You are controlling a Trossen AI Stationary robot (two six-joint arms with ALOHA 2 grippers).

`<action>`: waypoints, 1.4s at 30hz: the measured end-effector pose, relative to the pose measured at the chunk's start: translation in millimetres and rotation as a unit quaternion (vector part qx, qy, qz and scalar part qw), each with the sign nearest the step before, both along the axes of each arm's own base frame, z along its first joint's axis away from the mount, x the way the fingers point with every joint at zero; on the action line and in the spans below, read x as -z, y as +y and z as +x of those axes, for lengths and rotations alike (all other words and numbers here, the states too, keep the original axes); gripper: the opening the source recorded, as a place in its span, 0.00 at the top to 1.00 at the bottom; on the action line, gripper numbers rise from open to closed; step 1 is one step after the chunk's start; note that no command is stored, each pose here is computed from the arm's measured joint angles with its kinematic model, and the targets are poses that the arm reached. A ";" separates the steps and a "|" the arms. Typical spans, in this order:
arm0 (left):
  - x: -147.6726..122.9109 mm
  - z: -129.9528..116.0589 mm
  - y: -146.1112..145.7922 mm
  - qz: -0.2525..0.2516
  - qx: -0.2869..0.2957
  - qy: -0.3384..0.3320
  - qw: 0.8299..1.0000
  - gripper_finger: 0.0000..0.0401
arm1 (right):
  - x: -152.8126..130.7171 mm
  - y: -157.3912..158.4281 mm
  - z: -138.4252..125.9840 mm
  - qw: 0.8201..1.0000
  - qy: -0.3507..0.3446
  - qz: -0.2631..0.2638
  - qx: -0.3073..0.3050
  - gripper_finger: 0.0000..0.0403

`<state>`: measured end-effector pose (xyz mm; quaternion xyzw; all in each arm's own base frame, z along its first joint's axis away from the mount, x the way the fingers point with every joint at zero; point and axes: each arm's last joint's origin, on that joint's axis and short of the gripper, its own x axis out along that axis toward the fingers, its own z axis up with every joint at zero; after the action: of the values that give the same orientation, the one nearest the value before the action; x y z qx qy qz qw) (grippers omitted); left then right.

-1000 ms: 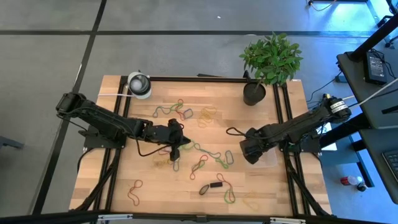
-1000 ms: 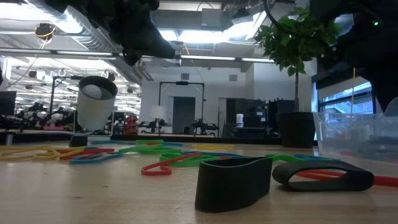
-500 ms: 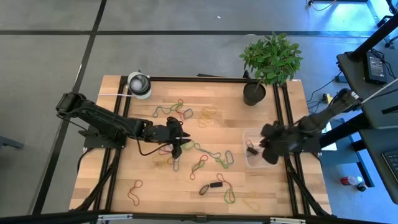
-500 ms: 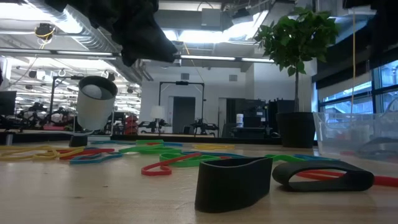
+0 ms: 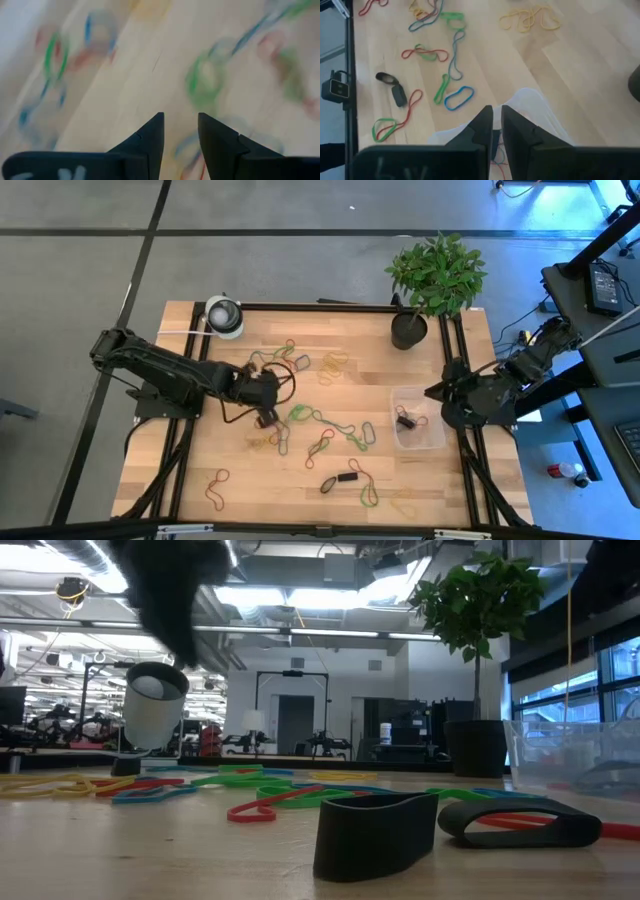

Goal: Pick and place rubber bands into bin
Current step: Put the yellow rubber band into the transparent bin

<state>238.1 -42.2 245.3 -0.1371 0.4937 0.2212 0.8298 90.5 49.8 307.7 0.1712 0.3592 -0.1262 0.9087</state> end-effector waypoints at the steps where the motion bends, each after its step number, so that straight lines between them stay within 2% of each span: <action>1: 0.9 -5.1 1.5 -0.015 -0.019 0.027 0.999 0.71 | 0.0 -0.1 0.1 1.000 -0.001 -0.002 0.002 0.89; 6: 16.4 -28.9 5.1 -0.070 -0.086 0.144 0.983 0.66 | 0.0 -0.5 0.3 1.000 -0.005 -0.007 0.007 0.89; 11: 43.5 -43.1 6.0 -0.098 -0.133 0.188 0.968 0.57 | 0.0 -0.4 0.3 1.000 -0.005 -0.005 0.009 0.89; 14: 59.2 -48.1 6.6 -0.104 -0.137 0.192 0.966 0.51 | -0.1 -0.3 0.6 1.000 -0.006 -0.004 0.009 0.89; 18: 71.5 -47.3 6.9 -0.105 -0.126 0.168 0.972 0.46 | -0.6 0.1 1.1 1.000 -0.009 -0.001 0.010 0.89; 24: 90.3 -49.3 12.0 -0.109 -0.135 0.146 0.974 0.44 | -1.3 -0.2 1.7 1.000 -0.019 -0.001 0.022 0.89; 34: 113.1 -66.7 14.2 -0.144 -0.136 0.188 0.962 0.52 | -1.7 0.3 2.8 0.999 -0.025 0.003 0.030 0.89; 38: 115.7 -68.0 10.9 -0.139 -0.117 0.185 0.966 0.63 | -2.2 0.7 3.2 0.999 -0.028 0.006 0.030 0.89; 42: 115.1 -66.5 8.7 -0.145 -0.170 0.166 0.961 0.81 | -2.4 0.7 3.5 0.999 -0.031 0.005 0.031 0.89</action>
<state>171.6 -33.5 130.2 -0.2987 0.6205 0.3045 0.6581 94.0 50.5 310.1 0.1907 0.3262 -0.1469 0.9141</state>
